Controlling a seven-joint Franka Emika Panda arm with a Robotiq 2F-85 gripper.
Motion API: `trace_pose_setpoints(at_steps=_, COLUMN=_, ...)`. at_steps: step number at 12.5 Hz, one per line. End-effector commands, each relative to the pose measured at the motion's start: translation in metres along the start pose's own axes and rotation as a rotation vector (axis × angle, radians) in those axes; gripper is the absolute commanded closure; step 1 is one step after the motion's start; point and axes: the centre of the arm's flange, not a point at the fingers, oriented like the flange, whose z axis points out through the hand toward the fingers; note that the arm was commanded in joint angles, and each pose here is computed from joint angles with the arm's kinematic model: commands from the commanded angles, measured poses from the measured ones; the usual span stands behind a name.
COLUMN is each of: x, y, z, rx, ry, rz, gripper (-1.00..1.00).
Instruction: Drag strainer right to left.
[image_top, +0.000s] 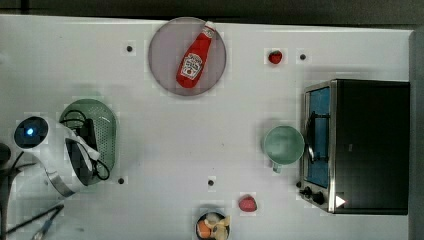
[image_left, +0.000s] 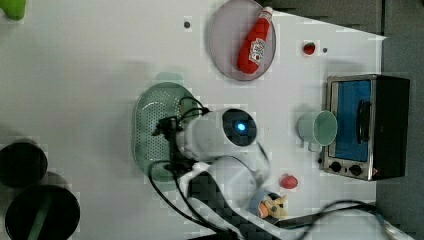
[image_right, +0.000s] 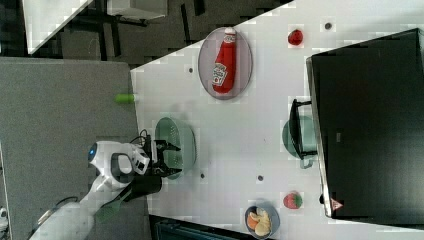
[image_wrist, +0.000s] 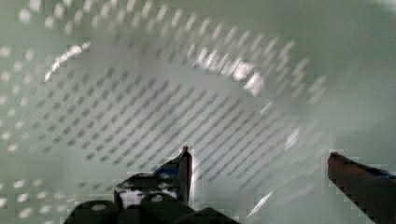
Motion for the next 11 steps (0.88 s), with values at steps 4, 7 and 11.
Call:
trace_pose_setpoints(at_steps=4, x=0.179, y=-0.003, z=-0.301, rx=0.32, ry=0.07, rz=-0.353, gripper=-1.0)
trace_pose_setpoints(at_steps=7, x=0.304, y=0.049, z=-0.381, rx=0.31, ry=0.126, rz=-0.453, gripper=-1.0)
trace_pose_setpoints(at_steps=11, x=0.419, y=0.132, z=-0.419, rx=0.219, ry=0.129, rz=-0.604, gripper=-1.0)
